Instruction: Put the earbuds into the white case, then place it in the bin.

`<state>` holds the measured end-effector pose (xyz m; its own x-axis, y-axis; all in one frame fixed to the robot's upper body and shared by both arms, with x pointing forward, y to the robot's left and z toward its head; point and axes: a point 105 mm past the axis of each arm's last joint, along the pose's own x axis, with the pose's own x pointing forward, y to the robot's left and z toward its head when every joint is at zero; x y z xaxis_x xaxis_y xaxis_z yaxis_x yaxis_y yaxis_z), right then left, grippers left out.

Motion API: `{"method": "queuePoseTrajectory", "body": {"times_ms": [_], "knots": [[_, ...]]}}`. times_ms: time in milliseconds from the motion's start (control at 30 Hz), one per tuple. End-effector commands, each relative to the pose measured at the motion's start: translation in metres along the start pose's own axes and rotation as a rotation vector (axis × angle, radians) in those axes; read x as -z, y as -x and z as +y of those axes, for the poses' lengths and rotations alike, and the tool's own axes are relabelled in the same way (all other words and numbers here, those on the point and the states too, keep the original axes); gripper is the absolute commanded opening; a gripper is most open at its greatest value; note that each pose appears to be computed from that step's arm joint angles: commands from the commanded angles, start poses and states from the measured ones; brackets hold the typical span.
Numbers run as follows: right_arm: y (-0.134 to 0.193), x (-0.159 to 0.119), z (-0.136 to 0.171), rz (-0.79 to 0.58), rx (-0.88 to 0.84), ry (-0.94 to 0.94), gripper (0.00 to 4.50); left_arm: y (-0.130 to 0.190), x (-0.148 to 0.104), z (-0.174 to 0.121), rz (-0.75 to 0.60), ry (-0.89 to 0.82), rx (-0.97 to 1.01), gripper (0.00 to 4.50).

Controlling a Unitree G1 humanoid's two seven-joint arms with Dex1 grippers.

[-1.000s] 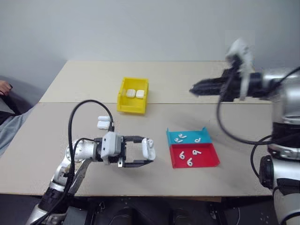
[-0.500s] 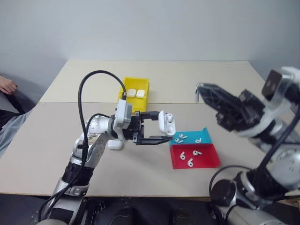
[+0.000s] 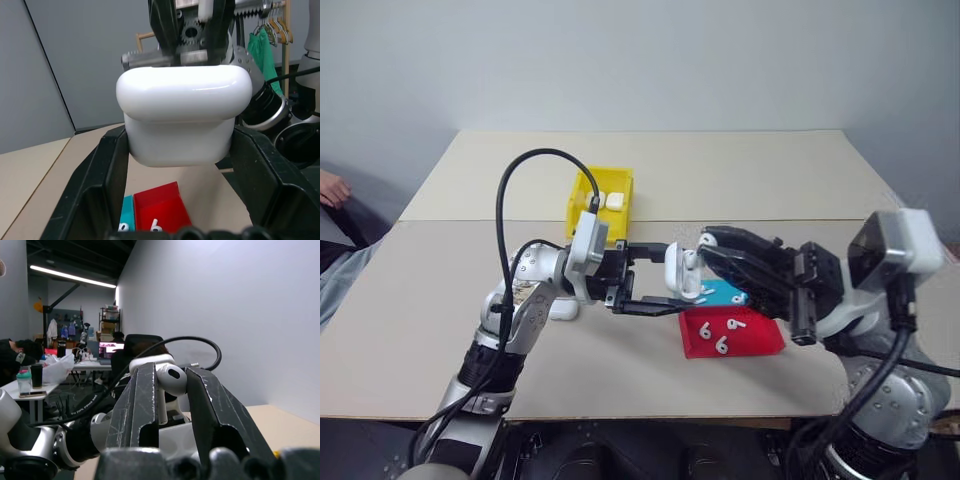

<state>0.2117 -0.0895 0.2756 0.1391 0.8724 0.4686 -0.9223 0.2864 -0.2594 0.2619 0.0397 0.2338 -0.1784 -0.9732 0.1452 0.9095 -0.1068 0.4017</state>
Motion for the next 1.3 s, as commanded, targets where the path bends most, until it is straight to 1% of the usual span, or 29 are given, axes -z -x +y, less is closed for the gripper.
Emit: {"method": "queuePoseTrajectory", "body": {"times_ms": [33,233,500,1033,1233,1300], "knots": [[-0.005,0.001,0.004,-0.025,-0.032,0.057,0.86,-0.001,-0.011,-0.003,-0.029,-0.036,0.008,2.76],[-0.003,0.009,0.005,-0.024,-0.031,0.078,0.86,0.001,-0.012,-0.004,-0.026,-0.033,-0.001,2.76],[0.004,0.014,0.004,0.004,-0.034,0.096,0.86,0.003,-0.011,-0.003,-0.027,-0.030,-0.015,2.76],[0.006,0.022,0.003,0.043,-0.020,0.128,0.86,0.001,-0.009,-0.002,-0.031,-0.031,-0.028,2.76],[0.008,0.026,0.008,0.066,-0.050,0.143,0.86,0.001,-0.008,-0.001,-0.029,-0.031,-0.032,2.76],[0.008,0.027,0.007,0.073,-0.024,0.183,0.86,0.001,-0.007,-0.001,-0.026,-0.027,-0.036,2.76]]}}
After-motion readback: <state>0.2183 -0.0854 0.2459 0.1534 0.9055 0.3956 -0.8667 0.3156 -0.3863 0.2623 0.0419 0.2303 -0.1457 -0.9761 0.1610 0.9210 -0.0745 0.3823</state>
